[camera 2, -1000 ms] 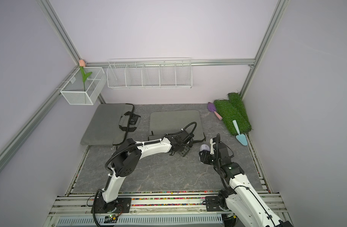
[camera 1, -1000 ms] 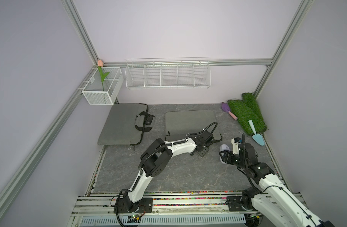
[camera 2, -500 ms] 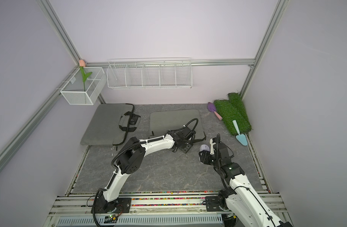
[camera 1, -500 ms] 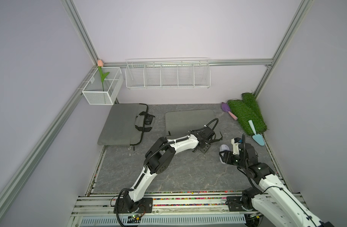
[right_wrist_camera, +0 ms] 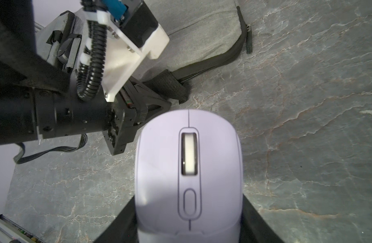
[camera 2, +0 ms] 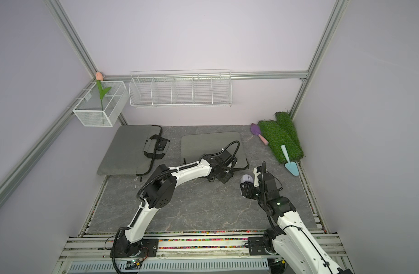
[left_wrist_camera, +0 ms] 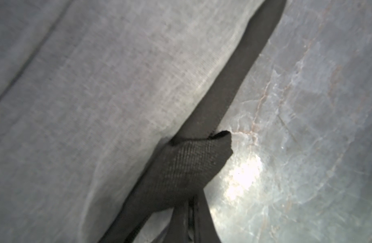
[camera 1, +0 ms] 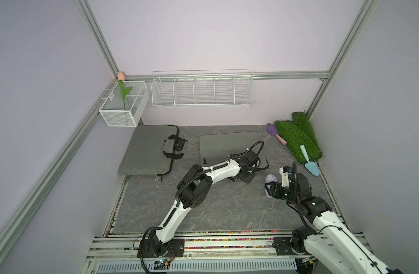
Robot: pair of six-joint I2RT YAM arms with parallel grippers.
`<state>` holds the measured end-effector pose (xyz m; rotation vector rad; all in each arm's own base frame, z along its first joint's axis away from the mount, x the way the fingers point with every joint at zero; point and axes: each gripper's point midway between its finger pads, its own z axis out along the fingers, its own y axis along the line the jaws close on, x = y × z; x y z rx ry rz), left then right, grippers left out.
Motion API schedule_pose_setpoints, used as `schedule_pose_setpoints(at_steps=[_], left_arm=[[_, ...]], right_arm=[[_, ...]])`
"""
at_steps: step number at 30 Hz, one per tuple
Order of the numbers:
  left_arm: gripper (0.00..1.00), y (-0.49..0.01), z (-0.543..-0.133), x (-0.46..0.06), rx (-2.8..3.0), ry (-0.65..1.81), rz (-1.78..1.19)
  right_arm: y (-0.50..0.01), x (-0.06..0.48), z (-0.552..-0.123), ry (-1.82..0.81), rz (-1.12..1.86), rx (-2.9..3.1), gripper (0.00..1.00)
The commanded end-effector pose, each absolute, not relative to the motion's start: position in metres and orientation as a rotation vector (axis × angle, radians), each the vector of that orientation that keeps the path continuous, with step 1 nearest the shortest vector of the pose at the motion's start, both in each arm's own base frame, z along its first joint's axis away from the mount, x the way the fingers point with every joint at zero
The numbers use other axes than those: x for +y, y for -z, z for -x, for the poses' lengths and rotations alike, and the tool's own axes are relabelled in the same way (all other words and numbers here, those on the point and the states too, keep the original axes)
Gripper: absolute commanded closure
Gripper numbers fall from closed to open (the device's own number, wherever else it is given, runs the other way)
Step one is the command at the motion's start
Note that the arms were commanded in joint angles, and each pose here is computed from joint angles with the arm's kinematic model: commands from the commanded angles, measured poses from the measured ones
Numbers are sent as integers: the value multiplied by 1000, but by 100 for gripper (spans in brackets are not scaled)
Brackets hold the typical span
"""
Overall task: Put the mouse into the laptop bag
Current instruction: Open the zippered laptop bag at the center of the board.
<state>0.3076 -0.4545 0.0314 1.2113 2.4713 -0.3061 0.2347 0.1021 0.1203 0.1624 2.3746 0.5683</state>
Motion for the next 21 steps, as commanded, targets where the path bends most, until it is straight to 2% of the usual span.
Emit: schedule_pose_setpoints(at_steps=[1, 9, 14, 21], left_arm=[[100, -58, -297, -464, 2518, 425, -1202], [100, -207, -301, -499, 2360, 801, -1027], [100, -243, -307, -509, 2334, 887, -929], [100, -289, -305, -527, 2254, 1160, -873]], right_arm=[[-121, 99, -232, -560, -149, 2361, 53], [-122, 102, -231, -598, -152, 2320, 53], [-117, 103, -233, -613, -163, 2311, 53], [-123, 121, -251, -761, -206, 2240, 56]])
